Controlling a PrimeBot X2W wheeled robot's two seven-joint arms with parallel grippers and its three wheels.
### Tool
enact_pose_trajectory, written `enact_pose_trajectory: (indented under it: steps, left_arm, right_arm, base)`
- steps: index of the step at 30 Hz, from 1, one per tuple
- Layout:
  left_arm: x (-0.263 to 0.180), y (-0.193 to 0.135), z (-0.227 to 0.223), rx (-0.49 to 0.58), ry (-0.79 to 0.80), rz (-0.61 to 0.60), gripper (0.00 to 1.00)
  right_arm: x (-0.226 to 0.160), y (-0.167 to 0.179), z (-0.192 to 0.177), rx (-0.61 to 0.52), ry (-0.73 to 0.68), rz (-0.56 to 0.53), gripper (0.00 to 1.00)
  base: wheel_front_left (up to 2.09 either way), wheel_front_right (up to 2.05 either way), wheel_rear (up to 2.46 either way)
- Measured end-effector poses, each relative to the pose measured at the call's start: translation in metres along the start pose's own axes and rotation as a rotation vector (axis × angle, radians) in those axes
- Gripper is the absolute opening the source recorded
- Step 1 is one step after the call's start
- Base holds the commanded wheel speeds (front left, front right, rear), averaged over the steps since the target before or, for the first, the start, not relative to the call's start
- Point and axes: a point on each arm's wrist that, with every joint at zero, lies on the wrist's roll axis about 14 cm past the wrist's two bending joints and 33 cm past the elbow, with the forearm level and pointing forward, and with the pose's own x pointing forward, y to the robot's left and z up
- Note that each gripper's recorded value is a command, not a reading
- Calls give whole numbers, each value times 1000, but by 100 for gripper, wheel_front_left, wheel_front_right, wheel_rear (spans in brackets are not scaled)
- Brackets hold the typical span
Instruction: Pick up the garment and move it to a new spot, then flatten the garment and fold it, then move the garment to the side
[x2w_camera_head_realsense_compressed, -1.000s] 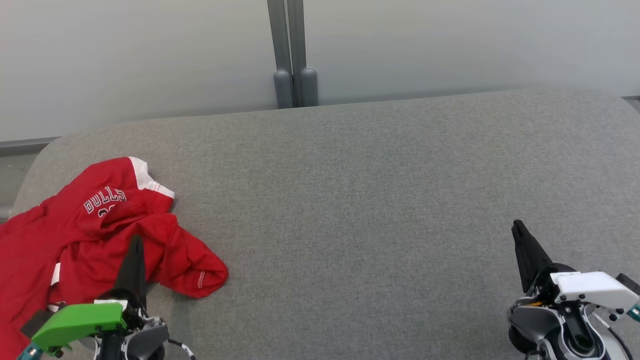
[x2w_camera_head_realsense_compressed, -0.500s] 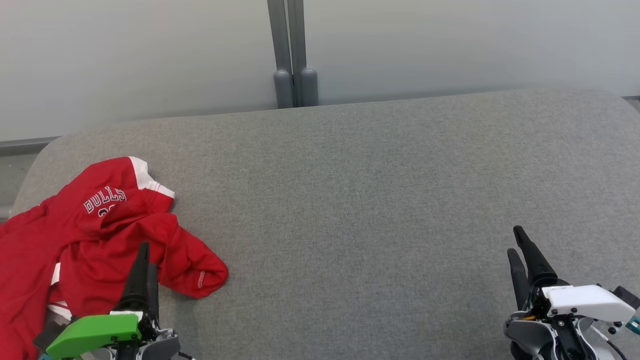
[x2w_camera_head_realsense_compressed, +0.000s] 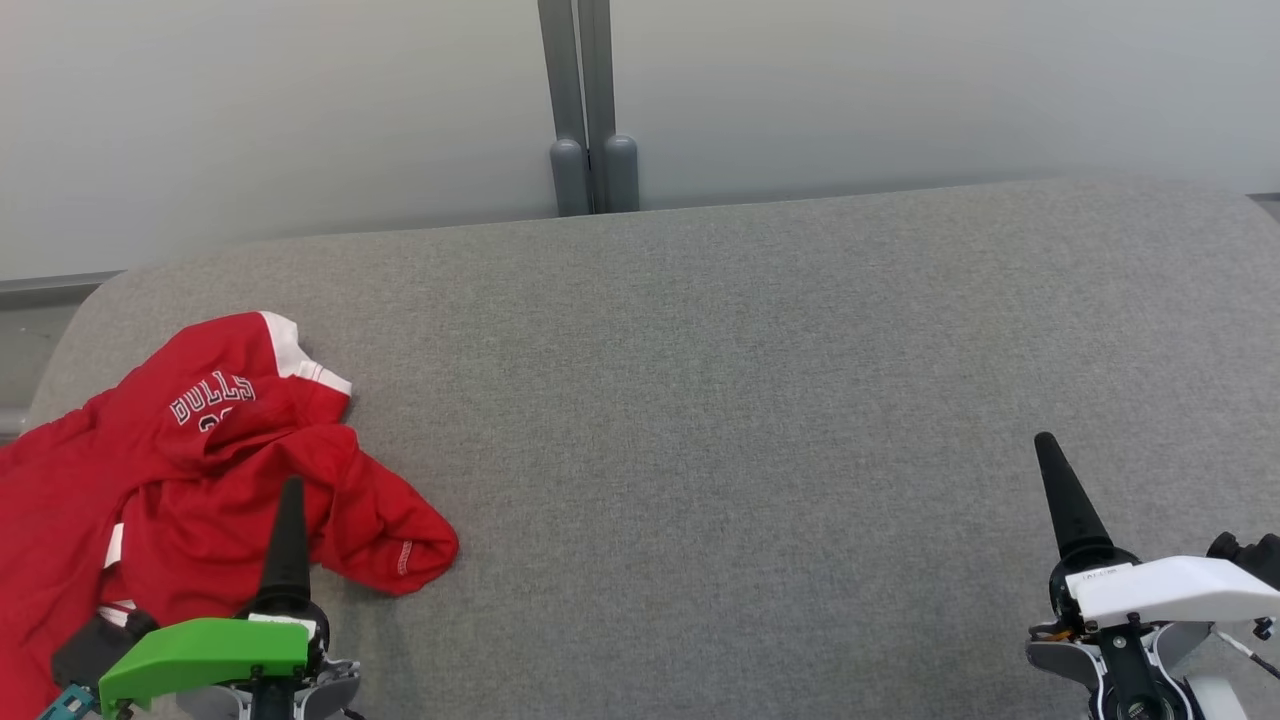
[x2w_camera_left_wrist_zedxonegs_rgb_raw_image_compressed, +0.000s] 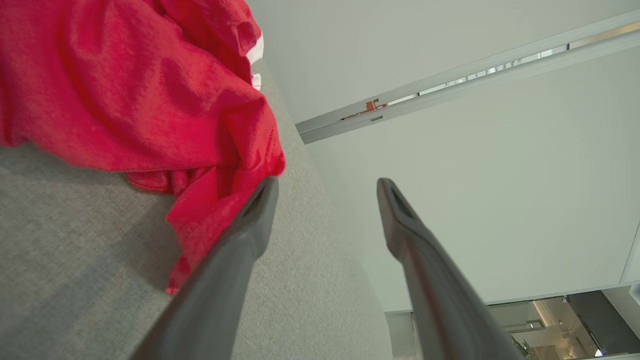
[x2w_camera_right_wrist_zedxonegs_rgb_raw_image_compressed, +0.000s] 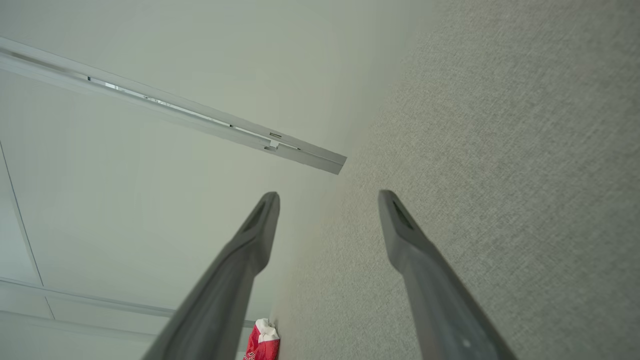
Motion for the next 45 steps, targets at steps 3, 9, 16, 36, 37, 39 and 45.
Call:
enact_pose_trajectory:
  steps: [3, 9, 16, 36, 37, 39, 45]
  left_arm:
    - [0, -2, 0, 75, -4, -1, 100]
    - [-1, -4, 0, 230, -8, 3, 100]
    - [-3, -7, -1, 405, -14, -6, 100]
    - [-9, -6, 4, 737, -54, -2, 100]
    - [-9, -6, 5, 759, -54, -3, 100]
    - [-9, -7, 5, 786, -59, -8, 100]
    - [-13, -3, 4, 868, -54, -10, 100]
  right_arm:
    - [1, 4, 3, -86, -4, 15, 100]
    - [2, 12, 6, -253, -7, 45, 100]
    - [1, 15, 10, -411, -16, 64, 100]
    - [-2, 20, 6, -694, -19, 106, 100]
    - [-2, 20, 5, -706, -18, 107, 100]
    - [-3, 19, 5, -729, -20, 108, 100]
    - [-5, 19, 5, -796, -21, 116, 100]
  base:
    - [0, 0, 0]
    - [0, 0, 0]
    - [0, 0, 0]
    - [0, 0, 0]
    - [0, 0, 0]
    - [0, 0, 0]
    - [0, 0, 0]
